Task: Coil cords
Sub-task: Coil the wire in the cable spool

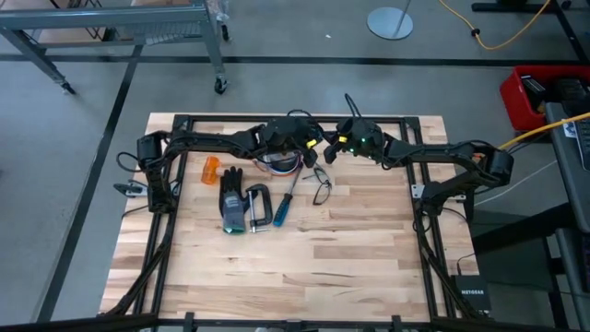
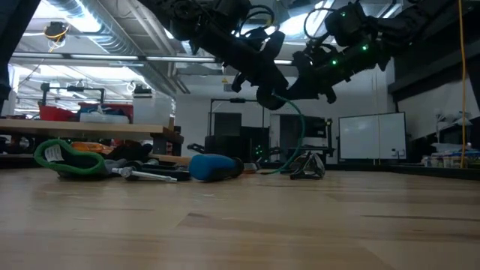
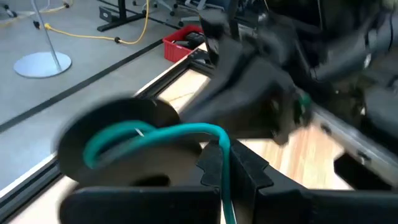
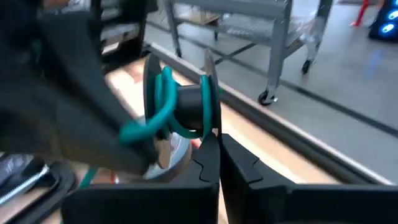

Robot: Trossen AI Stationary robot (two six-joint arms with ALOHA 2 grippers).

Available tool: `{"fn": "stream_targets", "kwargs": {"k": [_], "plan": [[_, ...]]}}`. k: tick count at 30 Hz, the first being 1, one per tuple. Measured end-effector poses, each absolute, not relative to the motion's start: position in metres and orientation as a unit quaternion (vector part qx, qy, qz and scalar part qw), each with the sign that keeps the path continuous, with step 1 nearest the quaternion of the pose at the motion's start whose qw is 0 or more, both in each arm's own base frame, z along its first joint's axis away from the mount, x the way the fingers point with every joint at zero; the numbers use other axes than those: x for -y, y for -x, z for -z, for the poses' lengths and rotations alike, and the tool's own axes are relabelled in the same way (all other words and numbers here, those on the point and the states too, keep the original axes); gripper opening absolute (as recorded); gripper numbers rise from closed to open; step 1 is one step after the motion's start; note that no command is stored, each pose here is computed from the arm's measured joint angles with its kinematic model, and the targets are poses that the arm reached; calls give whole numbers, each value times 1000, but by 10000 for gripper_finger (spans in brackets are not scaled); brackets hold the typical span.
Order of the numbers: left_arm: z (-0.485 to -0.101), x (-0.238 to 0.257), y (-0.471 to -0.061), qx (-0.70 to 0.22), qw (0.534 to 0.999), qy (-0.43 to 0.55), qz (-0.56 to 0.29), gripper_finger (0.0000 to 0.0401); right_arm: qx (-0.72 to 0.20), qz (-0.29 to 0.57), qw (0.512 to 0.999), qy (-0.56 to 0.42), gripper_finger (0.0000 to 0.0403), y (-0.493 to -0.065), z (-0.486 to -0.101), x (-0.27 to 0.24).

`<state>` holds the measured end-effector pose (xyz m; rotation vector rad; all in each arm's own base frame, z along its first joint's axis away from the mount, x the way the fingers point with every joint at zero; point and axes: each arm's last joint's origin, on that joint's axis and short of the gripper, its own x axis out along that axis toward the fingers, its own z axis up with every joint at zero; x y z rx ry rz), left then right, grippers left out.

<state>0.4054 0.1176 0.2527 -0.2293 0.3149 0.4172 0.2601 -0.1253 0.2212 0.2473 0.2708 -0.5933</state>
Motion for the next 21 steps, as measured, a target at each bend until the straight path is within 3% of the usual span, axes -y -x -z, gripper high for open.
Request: {"fn": "stream_targets", "kwargs": {"k": [11, 21], "plan": [[-252, -112, -407, -171, 963, 56, -199, 5, -69, 254, 953, -152, 1, -253, -235, 140], [-250, -107, -407, -188, 966, 10, -178, 59, -41, 251, 956, -146, 1, -251, -245, 139]]}}
